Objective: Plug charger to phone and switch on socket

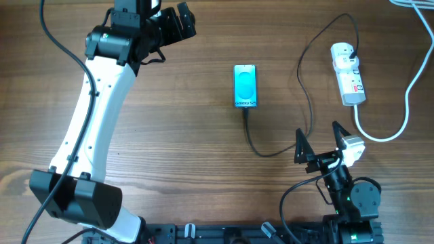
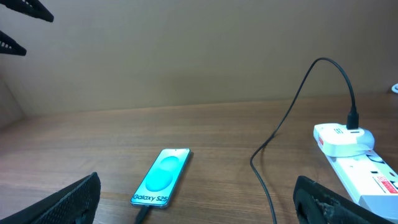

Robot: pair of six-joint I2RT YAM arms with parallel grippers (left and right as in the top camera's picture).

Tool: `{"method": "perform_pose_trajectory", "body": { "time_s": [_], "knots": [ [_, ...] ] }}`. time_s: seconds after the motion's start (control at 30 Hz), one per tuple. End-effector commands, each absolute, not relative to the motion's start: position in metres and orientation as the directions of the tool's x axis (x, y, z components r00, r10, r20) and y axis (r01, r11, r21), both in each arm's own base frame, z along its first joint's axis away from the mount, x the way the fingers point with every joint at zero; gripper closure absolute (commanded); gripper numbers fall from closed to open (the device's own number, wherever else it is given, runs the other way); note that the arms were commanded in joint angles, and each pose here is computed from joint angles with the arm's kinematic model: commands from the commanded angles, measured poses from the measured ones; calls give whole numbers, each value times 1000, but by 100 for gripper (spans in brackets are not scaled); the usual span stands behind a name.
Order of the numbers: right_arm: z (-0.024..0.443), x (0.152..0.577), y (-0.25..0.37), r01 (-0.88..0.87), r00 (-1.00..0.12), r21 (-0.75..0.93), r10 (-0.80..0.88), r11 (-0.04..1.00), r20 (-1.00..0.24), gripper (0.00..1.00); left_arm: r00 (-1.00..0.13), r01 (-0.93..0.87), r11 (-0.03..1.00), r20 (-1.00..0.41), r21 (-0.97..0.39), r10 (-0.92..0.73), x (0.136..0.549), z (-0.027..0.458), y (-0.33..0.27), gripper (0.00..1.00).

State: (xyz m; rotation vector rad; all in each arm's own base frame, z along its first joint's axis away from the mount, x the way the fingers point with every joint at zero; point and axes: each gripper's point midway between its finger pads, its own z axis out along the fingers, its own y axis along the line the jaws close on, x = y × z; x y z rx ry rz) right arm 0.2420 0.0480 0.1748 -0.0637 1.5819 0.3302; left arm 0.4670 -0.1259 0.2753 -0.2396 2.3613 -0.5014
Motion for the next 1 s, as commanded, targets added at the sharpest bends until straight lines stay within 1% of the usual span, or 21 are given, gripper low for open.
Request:
{"method": "perform_pose_trajectory", "body": {
  "time_s": [0.0, 0.43, 0.5, 0.53, 0.57, 0.63, 0.7, 0.77, 0.8, 0.83, 0.9, 0.97],
  "knots": [
    [178, 242, 47, -237, -26, 156, 155, 959, -988, 0, -740, -30, 914, -605, -406, -293, 467, 272, -126, 0],
    [178, 242, 47, -237, -26, 156, 155, 959, -988, 0, -741, -29, 913, -605, -406, -293, 467, 272, -126, 0],
    [178, 242, 47, -237, -26, 156, 155, 959, -988, 0, -762, -46, 917, -580, -395, -288, 460, 265, -124, 0],
    [178, 242, 47, -237, -25, 156, 155, 959, -988, 0, -779, -58, 920, -559, -388, -284, 455, 260, -123, 0],
    [178, 242, 47, -237, -26, 157, 155, 959, -988, 1, -833, -97, 929, -482, -357, -272, 437, 242, -118, 0],
    [178, 242, 47, -237, -26, 156, 155, 959, -988, 0, -905, -194, 957, -336, -217, -259, 392, 207, -94, 0],
    [178, 242, 47, -237, -26, 156, 155, 959, -988, 0, -918, -217, 964, -302, -157, -256, 361, 194, -81, 0],
    [178, 242, 47, -237, -26, 156, 155, 959, -988, 0, -896, -210, 960, -358, -185, -265, 346, 191, -76, 0],
    [178, 242, 47, -237, -26, 156, 155, 959, -988, 0, -868, -195, 958, -418, -211, -268, 337, 189, -72, 0],
    [178, 242, 47, -237, -26, 156, 155, 959, -988, 0, -846, -143, 967, -482, -212, -230, 327, 186, -67, 0],
    [178, 242, 47, -237, -25, 156, 155, 959, -988, 0, -811, -93, 973, -551, -211, -197, 310, 180, -61, 0],
    [178, 242, 47, -237, -25, 156, 155, 959, -988, 0, -761, -78, 972, -617, -220, -200, 286, 173, -51, 0]
  ]
}}
